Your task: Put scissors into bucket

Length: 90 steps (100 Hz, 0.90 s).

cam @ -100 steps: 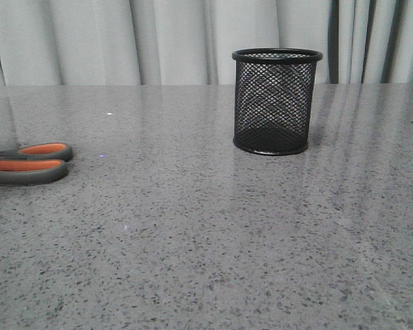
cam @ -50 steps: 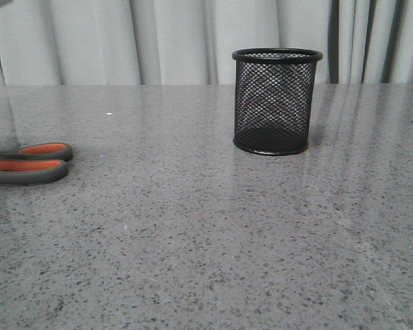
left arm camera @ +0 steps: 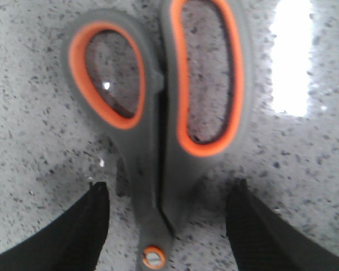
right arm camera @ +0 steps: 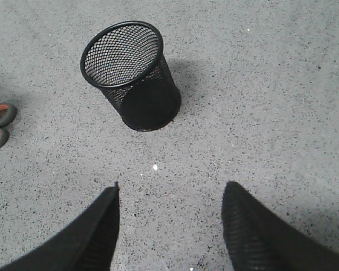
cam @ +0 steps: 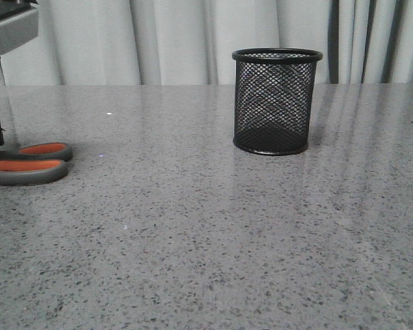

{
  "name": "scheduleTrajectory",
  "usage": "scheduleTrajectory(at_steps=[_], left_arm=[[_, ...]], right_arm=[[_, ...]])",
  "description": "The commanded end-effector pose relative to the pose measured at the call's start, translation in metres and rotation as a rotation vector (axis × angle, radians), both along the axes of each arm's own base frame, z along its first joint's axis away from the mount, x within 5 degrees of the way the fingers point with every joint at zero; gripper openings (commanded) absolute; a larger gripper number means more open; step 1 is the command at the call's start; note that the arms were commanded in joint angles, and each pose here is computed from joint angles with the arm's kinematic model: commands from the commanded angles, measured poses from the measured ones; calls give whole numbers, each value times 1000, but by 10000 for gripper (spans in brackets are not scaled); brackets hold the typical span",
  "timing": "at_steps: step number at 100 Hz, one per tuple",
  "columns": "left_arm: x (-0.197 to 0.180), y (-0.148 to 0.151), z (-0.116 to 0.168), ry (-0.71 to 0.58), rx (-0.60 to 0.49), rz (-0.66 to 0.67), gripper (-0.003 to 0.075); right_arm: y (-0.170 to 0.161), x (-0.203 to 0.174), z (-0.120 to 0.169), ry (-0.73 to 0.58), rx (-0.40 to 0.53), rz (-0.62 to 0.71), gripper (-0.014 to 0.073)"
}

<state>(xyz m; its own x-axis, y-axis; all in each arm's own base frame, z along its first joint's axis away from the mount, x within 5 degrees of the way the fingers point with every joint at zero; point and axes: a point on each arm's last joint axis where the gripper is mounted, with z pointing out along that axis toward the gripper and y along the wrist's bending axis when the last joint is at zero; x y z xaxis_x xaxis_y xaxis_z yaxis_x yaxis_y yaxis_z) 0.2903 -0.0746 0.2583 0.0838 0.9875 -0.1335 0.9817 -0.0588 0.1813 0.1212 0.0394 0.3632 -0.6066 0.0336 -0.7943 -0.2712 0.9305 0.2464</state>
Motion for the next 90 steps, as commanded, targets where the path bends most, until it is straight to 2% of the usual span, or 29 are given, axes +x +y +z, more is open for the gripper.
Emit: scheduleTrajectory(at_steps=[1,20,40,78,90], left_arm=[[4,-8,17,-20,-44,-3,420],[17,-13,14,84,-47,-13,420],[20,-13,-2,187,-14,-20,420],[21,-13,-4,193,-11,-20,417],[21,-13,-4,193,-11,-20,349]], right_arm=[[-1,3,14,-83,11,-18,365],[-1,4,13,-79,11,-17,365],[-1,3,12,-63,6,-11,365],[-1,3,12,-62,6,-11,365],[-1,3,12,-62,6,-11,365]])
